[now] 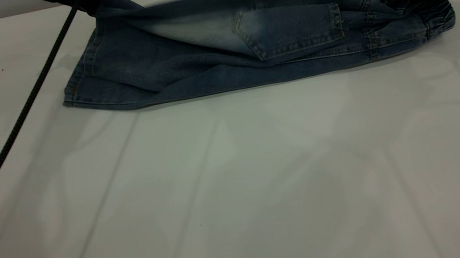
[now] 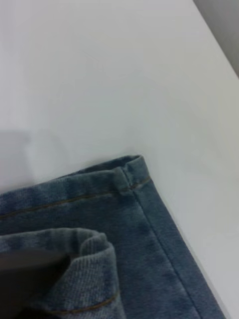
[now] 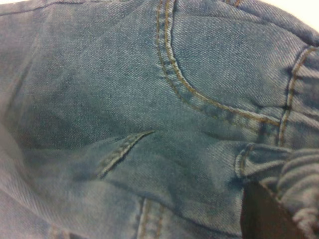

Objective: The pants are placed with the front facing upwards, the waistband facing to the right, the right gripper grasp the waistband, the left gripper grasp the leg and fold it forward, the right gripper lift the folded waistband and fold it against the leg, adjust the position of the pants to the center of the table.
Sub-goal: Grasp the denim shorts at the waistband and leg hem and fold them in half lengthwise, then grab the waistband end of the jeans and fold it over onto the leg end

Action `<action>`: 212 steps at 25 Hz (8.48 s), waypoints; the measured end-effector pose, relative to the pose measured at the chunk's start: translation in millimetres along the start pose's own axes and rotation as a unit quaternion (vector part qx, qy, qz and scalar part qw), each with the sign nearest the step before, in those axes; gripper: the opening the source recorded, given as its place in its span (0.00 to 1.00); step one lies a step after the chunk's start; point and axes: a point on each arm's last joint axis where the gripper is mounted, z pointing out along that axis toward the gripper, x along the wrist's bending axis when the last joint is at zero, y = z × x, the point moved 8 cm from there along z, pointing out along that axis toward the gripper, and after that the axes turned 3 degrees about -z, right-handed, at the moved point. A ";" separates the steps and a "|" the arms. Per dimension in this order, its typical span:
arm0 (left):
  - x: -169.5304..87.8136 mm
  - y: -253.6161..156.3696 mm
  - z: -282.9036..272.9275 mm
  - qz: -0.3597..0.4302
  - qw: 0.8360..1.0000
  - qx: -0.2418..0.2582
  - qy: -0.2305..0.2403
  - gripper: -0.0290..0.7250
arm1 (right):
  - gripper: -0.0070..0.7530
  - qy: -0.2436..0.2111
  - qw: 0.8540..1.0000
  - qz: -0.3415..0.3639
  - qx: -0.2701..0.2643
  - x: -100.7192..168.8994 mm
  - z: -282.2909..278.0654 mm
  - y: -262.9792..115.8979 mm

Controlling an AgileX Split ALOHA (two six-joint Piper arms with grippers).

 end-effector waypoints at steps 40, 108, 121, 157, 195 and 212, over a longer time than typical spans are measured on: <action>3.3 -17.2 -52.4 0.012 0.981 0.190 -0.026 0.70 | 0.78 0.131 0.976 0.090 0.148 44.4 -51.7 -28.3; -189.9 -18.6 53.5 0.053 0.970 0.173 -0.162 0.70 | 0.12 0.278 0.953 0.120 -0.011 27.7 -79.0 29.4; -242.8 -15.9 42.9 0.077 0.965 0.153 -0.200 0.70 | 0.12 0.319 0.945 0.075 0.007 91.6 -88.4 30.4; -60.5 -46.3 58.4 0.080 0.957 0.258 -0.109 0.70 | 0.12 0.348 0.935 0.073 0.016 108.3 -92.6 28.3; 4.4 154.2 -124.8 -0.015 0.999 -0.001 -0.033 0.70 | 0.12 0.317 0.943 -0.091 -0.032 267.2 15.4 15.3; 4.2 156.8 -129.6 -0.018 0.999 -0.005 -0.031 0.70 | 0.90 0.285 0.950 -0.130 -0.005 281.0 53.5 -6.2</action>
